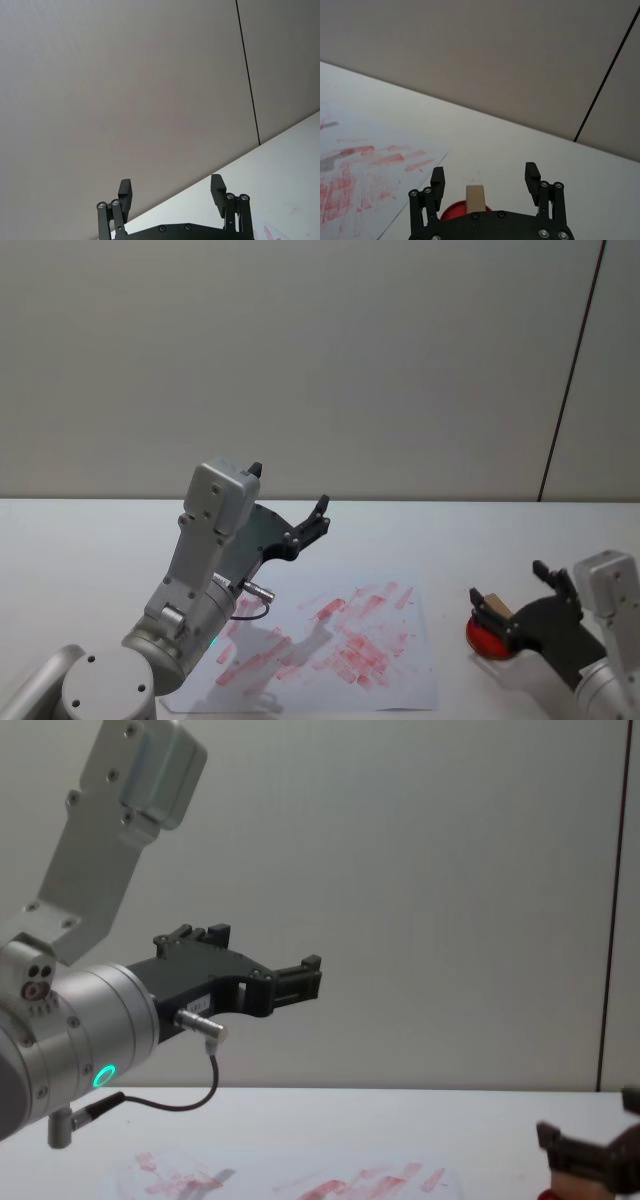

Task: Use the one hand to pick up the stamp and affix it onto the A4 paper.

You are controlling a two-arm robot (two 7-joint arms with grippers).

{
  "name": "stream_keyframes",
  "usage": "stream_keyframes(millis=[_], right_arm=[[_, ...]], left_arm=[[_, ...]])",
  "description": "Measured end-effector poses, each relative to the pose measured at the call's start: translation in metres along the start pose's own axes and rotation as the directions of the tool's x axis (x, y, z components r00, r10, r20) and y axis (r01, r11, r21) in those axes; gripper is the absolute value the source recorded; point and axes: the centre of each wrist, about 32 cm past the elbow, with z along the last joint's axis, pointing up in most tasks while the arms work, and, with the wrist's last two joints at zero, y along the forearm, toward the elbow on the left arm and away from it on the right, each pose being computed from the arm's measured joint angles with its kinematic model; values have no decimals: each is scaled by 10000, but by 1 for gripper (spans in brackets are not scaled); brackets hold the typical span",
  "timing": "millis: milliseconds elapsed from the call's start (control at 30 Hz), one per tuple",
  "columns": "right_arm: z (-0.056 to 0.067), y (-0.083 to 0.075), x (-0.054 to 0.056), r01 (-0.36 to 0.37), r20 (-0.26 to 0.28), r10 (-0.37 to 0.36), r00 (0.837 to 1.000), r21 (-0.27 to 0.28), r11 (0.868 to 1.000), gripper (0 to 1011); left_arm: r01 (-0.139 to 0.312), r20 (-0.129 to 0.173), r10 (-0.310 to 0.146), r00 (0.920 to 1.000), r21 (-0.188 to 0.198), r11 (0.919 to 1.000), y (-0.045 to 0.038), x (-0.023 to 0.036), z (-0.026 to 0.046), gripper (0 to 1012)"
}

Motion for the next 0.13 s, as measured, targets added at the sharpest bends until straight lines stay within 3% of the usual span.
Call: stream_keyframes(millis=[133], right_arm=[[87, -26, -17, 194, 134, -200, 9997, 423, 9989, 1001]], left_arm=[[-1, -1, 1, 10000, -1, 10000, 0, 0, 0, 1003]])
